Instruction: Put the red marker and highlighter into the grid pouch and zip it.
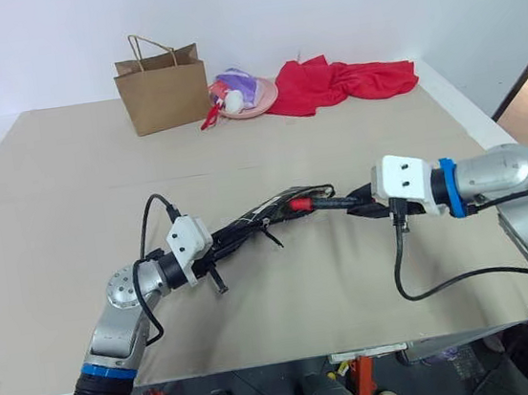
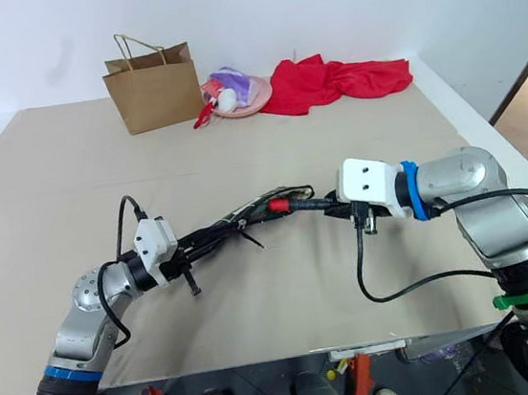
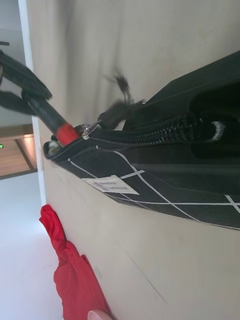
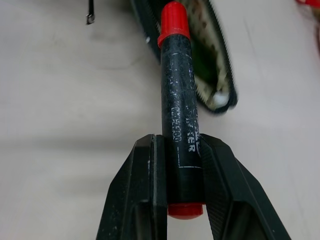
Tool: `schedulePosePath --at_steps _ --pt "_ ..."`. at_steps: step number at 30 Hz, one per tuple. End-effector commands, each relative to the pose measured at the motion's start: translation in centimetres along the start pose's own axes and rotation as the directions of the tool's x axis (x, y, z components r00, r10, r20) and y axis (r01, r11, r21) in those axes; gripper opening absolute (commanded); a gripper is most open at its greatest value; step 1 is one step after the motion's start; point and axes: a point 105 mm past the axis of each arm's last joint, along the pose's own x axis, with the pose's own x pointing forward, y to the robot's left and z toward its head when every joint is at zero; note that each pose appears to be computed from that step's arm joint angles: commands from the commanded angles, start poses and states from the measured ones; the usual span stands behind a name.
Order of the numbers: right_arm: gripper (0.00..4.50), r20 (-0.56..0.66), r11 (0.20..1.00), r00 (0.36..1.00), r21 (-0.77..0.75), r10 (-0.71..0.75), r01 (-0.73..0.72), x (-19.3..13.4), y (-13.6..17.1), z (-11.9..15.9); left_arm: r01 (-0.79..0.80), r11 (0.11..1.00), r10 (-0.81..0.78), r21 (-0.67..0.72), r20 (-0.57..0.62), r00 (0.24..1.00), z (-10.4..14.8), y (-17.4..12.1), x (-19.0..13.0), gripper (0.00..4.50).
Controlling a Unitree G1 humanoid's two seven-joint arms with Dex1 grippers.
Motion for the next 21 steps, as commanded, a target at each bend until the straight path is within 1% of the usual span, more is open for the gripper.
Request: schedulePosePath --at_steps 1,4,7,11,17,18,19,20,21 --pt "0.67 0.004 0.999 1.000 -0.043 -0.007 0.007 -1.1 -0.9 0.6 -0.006 0.999 0.005 0.038 0.041 0.999 1.4 0.3 -0.1 0.00" --pt "0.67 -0.019 0.996 1.000 -0.086 0.016 -0.018 -0.3 -0.7 0.5 -0.007 0.999 0.005 0.038 0.041 0.999 1.4 0.2 -0.1 0.00" --pt "0.67 -0.004 0.991 0.999 -0.122 0.048 -0.048 0.7 -0.3 1.2 -0.004 0.999 0.002 0.037 0.040 0.999 1.3 0.2 -0.1 0.00" --pt "0.67 0.042 0.971 0.994 -0.222 0.101 -0.089 3.4 0.0 3.9 0.002 0.999 -0.003 0.039 0.040 0.999 1.2 0.2 -0.1 0.00" --pt "0.67 0.094 0.956 0.989 -0.279 0.118 -0.088 5.6 -0.2 6.5 0.003 0.999 -0.005 0.038 0.042 0.999 1.2 0.2 0.0 0.00" --pt "1.17 0.101 0.954 0.987 -0.287 0.123 -0.089 5.8 -0.2 6.8 0.004 0.999 -0.005 0.039 0.043 0.999 1.2 0.2 0.1 0.00" --pt "1.47 0.107 0.953 0.986 -0.289 0.126 -0.091 5.9 -0.2 6.9 0.003 0.999 -0.005 0.039 0.043 0.999 1.2 0.2 0.1 0.00" --pt "1.95 0.115 0.954 0.985 -0.287 0.126 -0.089 6.0 -0.2 7.1 0.002 0.999 -0.004 0.040 0.044 0.999 1.3 0.2 0.1 0.00" --pt "2.19 0.120 0.956 0.986 -0.280 0.119 -0.081 6.0 -0.4 7.1 0.000 0.999 -0.002 0.040 0.044 0.999 1.3 0.2 0.0 0.00"
